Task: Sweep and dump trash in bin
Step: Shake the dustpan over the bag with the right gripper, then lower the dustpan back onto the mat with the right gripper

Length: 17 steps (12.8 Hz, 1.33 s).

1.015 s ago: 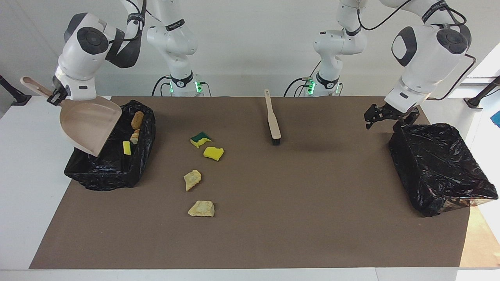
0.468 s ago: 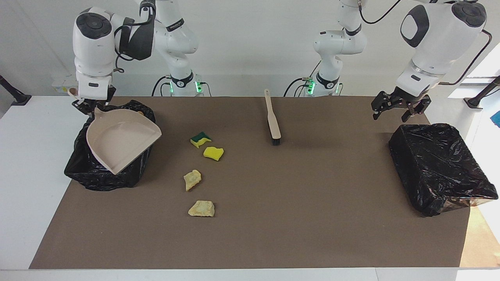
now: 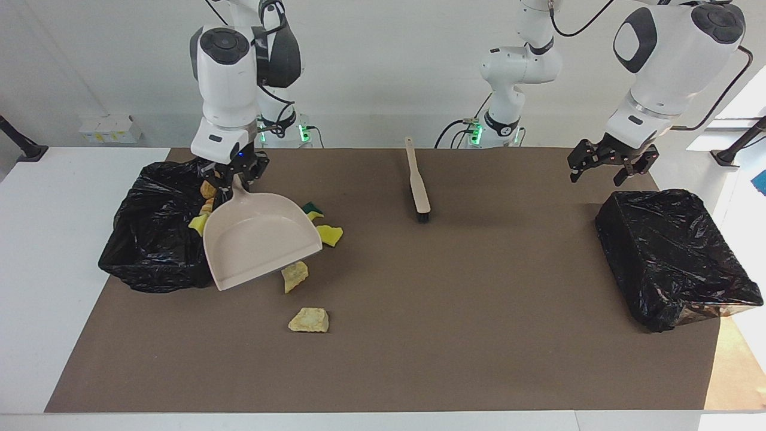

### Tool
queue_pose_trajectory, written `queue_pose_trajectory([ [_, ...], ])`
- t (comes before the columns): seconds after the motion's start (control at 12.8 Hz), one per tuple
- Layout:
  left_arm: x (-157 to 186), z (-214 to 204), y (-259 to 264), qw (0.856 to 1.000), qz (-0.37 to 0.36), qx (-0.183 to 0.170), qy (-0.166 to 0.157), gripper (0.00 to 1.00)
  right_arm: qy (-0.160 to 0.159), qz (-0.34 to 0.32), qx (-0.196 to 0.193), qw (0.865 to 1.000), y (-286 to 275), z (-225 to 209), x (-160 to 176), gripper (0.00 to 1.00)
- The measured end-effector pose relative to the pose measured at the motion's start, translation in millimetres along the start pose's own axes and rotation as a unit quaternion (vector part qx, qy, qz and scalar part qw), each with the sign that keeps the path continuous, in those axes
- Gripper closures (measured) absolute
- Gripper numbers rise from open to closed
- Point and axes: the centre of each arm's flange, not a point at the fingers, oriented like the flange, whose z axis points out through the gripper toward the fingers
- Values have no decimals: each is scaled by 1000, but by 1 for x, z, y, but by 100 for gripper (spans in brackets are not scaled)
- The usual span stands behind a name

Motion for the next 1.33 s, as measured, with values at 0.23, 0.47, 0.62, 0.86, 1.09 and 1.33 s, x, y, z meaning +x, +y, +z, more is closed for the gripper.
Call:
queue_pose_trajectory([
  [0.23,0,0,0,1000,0,0,0,0,2,111,53,992,-46,24,65,68],
  [0.47,0,0,0,1000,0,0,0,0,-2,205,92,974,-106,41,128,68],
  [0.62,0,0,0,1000,0,0,0,0,5,230,104,968,-143,46,164,68],
  [0.86,0,0,0,1000,0,0,0,0,16,260,122,958,-192,70,207,68],
  [1.09,0,0,0,1000,0,0,0,0,19,249,130,959,-245,96,226,68],
  [1.33,0,0,0,1000,0,0,0,0,25,240,135,961,-281,99,229,68],
])
